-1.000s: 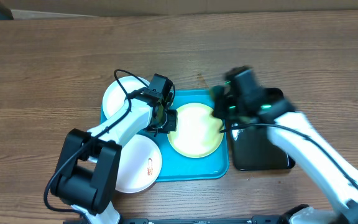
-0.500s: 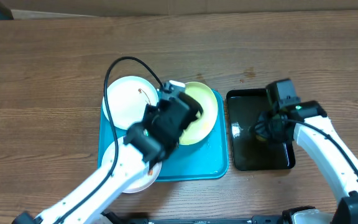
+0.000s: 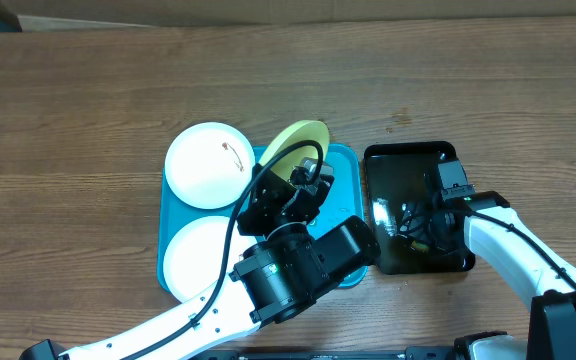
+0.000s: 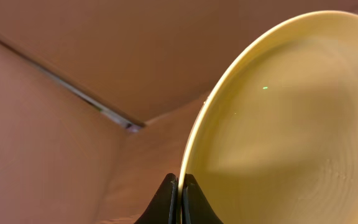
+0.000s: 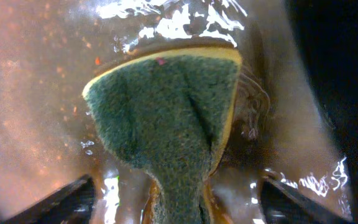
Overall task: Clean dirty plates on tray and stack at the side
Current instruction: 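Lift the yellow plate off the tray and carry it left, then lower the yellow plate onto the table left of the tray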
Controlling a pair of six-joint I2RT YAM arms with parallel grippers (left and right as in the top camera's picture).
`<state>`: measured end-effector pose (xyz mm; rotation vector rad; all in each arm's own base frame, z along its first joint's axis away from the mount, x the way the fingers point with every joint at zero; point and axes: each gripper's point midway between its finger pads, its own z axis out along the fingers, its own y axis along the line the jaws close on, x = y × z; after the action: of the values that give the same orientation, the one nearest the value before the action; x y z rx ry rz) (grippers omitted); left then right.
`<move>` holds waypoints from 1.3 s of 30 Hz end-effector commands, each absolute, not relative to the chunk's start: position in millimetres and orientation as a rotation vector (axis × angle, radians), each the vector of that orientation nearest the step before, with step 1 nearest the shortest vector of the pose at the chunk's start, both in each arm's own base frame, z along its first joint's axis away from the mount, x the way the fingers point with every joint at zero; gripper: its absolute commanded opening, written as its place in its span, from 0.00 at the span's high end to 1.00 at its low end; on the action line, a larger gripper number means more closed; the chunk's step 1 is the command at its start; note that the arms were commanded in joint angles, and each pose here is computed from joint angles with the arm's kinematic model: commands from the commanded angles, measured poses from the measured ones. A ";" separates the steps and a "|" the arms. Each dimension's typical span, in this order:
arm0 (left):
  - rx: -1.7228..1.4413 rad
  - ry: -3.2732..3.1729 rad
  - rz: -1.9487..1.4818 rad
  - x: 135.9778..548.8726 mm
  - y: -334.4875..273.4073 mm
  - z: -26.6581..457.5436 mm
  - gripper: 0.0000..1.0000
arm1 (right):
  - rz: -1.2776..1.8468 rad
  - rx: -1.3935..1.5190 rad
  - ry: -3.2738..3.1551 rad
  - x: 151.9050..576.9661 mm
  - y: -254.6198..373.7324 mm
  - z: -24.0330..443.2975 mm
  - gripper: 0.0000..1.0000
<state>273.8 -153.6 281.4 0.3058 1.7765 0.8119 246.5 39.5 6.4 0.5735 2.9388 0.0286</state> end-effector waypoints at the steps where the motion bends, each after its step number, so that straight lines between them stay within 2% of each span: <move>1: 0.259 1.693 0.911 270.3 -142.8 299.2 0.96 | 0.020 0.578 2.936 246.2 37.7 4.6 0.04; 4: 0.249 1.691 0.905 270.6 -143.2 300.0 0.96 | 0.021 0.577 2.933 246.9 37.8 4.7 0.00; 10: 0.199 1.711 0.819 274.4 -149.3 298.2 0.96 | 0.026 0.575 2.926 248.8 38.1 5.0 0.00; 15: 0.213 1.914 0.609 293.3 -154.0 261.2 0.96 | 0.026 0.576 2.926 248.8 38.2 5.0 0.00; 21: -0.045 2.300 0.117 328.6 -123.7 207.2 0.96 | 0.028 0.575 2.923 249.6 38.4 5.1 0.00; 24: -0.266 2.386 -0.091 347.6 -81.2 197.4 0.96 | 0.028 0.575 2.922 249.7 38.4 5.1 0.00; 28: -0.606 2.383 -0.268 359.5 5.2 189.4 0.96 | 0.032 0.574 2.916 251.4 38.7 5.4 0.00; 33: -1.073 2.268 -0.203 336.3 136.0 167.4 0.96 | 0.032 0.574 2.915 251.5 38.6 5.4 0.00; 39: -1.435 2.185 -0.125 299.1 223.9 120.6 0.96 | 0.032 0.574 2.916 251.5 38.7 5.4 0.00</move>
<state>302.7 209.3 136.2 -1.3383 2.2077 -0.0458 251.8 40.6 7.0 0.5688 2.9180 0.0414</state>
